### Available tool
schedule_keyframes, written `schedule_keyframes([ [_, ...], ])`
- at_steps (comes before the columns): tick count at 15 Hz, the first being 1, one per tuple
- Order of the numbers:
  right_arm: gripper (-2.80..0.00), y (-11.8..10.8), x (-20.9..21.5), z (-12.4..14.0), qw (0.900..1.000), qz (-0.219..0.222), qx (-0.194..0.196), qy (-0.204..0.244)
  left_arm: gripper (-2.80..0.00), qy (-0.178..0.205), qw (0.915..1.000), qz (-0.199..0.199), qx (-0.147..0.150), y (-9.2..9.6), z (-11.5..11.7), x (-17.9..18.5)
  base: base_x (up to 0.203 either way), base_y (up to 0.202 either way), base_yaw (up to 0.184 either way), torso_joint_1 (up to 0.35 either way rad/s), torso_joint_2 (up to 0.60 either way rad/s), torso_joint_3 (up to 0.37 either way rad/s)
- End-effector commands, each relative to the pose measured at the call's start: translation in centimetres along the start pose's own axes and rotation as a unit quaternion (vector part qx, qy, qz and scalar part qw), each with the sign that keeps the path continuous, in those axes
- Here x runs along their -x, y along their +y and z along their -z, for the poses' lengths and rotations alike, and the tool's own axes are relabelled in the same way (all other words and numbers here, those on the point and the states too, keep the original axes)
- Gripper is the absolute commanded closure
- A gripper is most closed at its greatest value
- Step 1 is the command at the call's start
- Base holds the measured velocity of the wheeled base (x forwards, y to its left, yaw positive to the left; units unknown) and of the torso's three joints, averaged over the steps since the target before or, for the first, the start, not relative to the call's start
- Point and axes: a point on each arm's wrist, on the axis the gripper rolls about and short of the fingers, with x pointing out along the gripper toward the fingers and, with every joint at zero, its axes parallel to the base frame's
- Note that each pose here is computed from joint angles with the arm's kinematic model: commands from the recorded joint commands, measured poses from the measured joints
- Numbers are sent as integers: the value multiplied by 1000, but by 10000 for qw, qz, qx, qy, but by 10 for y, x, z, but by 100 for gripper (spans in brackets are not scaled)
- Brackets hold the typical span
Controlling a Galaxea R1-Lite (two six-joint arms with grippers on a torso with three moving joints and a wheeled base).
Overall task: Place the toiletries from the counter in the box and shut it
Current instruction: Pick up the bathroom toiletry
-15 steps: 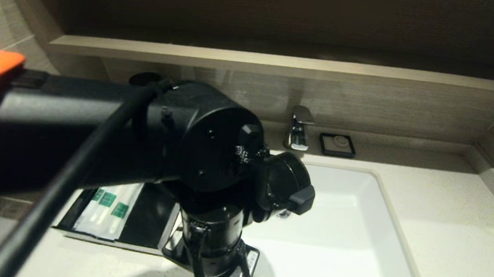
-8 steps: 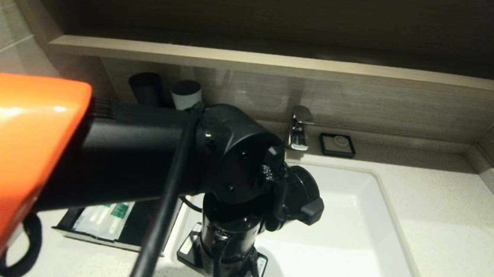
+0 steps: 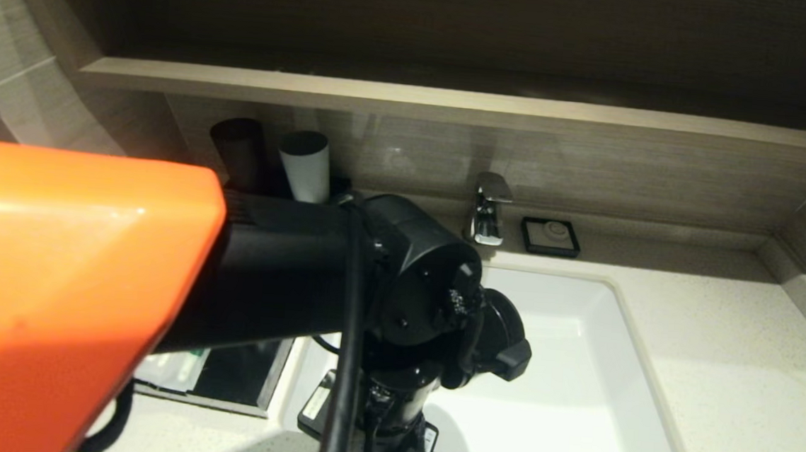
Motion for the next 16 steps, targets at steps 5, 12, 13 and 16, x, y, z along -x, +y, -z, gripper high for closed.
schedule_keyframes([
  [5, 0, 0, 0, 0, 10000, 2, 0, -6, -280, 160, 9998, -114, -64, -8, -8, -15, 0, 0, 0, 0, 0, 0],
  [12, 0, 0, 0, 0, 10000, 2, 0, -6, -280, 186, 9998, -76, -18, -8, -10, -15, 0, 0, 0, 0, 0, 0],
  [13, 0, 0, 0, 0, 10000, 2, 0, -1, -280, 148, 9999, -42, 13, -7, -12, -13, 0, 0, 0, 0, 0, 0],
  [16, 0, 0, 0, 0, 10000, 2, 0, 3, -280, 205, 9997, 70, 145, 1, -16, -13, 0, 0, 0, 0, 0, 0],
])
